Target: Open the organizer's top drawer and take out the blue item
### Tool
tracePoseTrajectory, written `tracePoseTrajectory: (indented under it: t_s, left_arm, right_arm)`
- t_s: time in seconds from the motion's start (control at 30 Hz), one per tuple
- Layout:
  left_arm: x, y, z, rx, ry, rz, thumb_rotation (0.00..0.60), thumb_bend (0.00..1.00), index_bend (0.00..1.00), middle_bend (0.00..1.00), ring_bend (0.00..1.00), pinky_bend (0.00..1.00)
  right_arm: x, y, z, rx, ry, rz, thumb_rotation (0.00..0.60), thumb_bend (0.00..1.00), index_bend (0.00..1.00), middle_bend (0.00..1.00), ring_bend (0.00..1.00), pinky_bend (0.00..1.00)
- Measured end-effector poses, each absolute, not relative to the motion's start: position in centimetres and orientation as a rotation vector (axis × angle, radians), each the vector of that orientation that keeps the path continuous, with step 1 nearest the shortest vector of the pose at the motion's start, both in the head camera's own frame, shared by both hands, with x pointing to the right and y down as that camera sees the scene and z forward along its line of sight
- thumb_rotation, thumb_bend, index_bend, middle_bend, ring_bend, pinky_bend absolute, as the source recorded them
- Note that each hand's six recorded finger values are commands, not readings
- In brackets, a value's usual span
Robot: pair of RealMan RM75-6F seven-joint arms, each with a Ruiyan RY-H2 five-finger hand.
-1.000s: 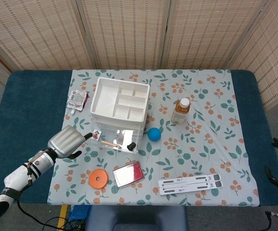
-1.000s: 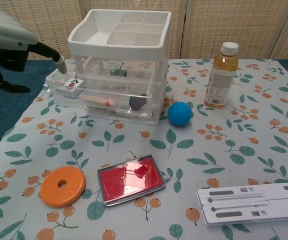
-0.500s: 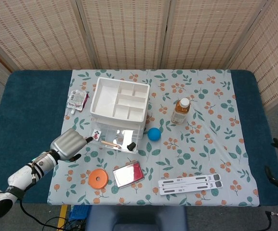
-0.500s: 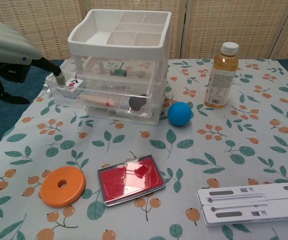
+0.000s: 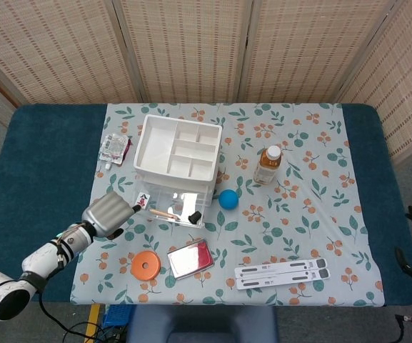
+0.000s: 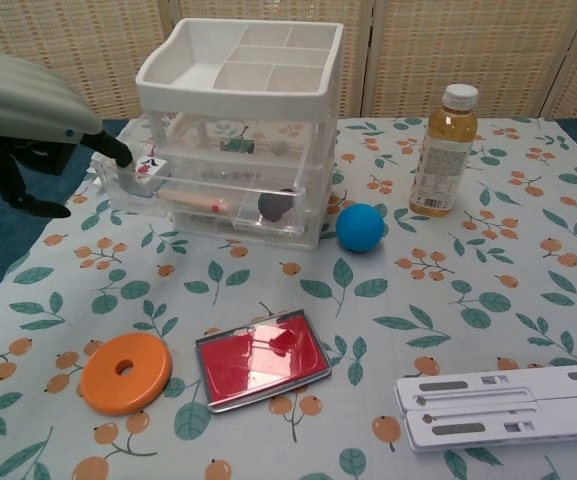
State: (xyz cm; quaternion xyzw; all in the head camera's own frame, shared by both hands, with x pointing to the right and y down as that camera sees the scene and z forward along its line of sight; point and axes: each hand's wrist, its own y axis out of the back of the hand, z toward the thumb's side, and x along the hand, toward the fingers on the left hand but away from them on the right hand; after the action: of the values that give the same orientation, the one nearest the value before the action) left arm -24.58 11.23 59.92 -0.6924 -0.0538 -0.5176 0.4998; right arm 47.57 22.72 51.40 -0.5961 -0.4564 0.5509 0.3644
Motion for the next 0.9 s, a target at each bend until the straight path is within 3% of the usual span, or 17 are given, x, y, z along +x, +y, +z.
tracePoseTrajectory:
  t_s: [0.43,0.9]
  left_arm:
    - [-24.0,10.8,60.4,-1.637,-0.147,-1.270,0.600,0.34,0.24,1.00,1.00,1.00]
    - [-23.2,10.8,60.2,-1.639,-0.131,-1.261,0.600,0.34,0.11,1.00,1.00,1.00]
  right_arm:
    - [47.8,22.8,51.5,-1.532,-1.181,1.422,0.600,0.41,0.05,0.21,0.10,0.10]
    - [48.1,23.0,51.6,-1.531,-1.187,1.429,0.600,0.41,0.05,0.21,0.11,0.10]
